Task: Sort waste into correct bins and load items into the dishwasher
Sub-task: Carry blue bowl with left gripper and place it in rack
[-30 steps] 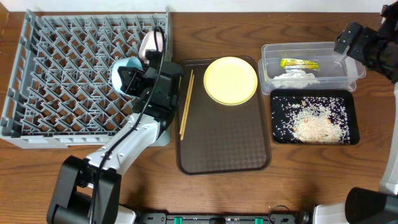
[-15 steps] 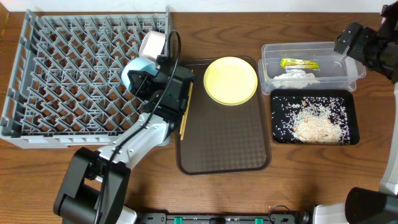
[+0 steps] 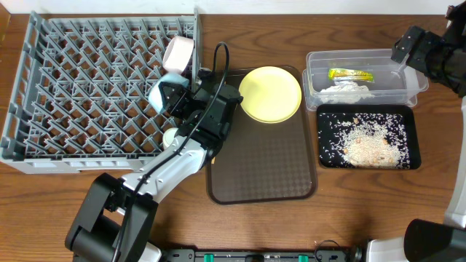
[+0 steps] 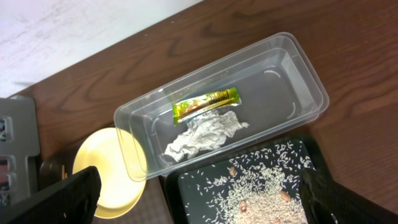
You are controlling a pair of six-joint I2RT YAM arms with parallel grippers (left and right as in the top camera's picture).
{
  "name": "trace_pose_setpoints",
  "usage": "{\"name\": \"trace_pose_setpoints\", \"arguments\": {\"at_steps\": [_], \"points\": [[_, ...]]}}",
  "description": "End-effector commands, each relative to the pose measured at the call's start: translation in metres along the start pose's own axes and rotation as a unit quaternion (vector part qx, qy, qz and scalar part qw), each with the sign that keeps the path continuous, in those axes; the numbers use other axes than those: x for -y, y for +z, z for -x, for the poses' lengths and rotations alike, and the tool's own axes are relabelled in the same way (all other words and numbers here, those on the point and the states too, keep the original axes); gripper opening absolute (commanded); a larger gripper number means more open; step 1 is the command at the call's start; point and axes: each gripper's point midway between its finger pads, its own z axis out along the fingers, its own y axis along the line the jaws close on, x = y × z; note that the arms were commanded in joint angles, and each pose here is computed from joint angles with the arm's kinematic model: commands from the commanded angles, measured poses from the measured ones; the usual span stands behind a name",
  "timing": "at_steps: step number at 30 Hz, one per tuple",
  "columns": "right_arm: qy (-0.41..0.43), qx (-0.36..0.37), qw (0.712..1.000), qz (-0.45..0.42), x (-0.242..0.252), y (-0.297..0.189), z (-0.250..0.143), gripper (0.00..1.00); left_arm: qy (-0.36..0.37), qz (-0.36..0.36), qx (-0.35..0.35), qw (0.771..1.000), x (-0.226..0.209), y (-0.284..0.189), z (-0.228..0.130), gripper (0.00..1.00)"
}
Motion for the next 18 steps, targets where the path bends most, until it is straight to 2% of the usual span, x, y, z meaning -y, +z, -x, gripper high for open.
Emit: {"name": "trace_pose_setpoints", "arguments": {"at_steps": [1, 3, 6, 9, 14, 18], "points": [[0.003, 0.001, 1.0, 0.002, -0.001, 0.0, 0.002, 0.99, -0.017, 0.012, -0.01, 1.0, 0.002, 0.001, -0.007, 0.52], [0.003, 0.001, 1.0, 0.002, -0.001, 0.0, 0.002, 0.99, -0.032, 0.01, -0.009, 0.999, 0.002, 0.001, -0.007, 0.57], [0.003, 0.001, 1.0, 0.002, -0.001, 0.0, 0.002, 0.99, -0.033, -0.007, -0.001, 0.999, 0.008, 0.001, -0.004, 0.6], [0.003, 0.001, 1.0, 0.002, -0.001, 0.0, 0.002, 0.99, -0.065, -0.023, 0.005, 0.998, 0.014, 0.0, -0.002, 0.63], [0.003, 0.001, 1.0, 0.002, -0.001, 0.0, 0.002, 0.99, -0.109, -0.123, 0.014, 0.986, 0.051, -0.006, -0.001, 0.66], [0.003, 0.001, 1.0, 0.002, -0.001, 0.0, 0.002, 0.99, -0.149, -0.134, 0.013, 0.98, 0.051, -0.005, 0.003, 0.73]]}}
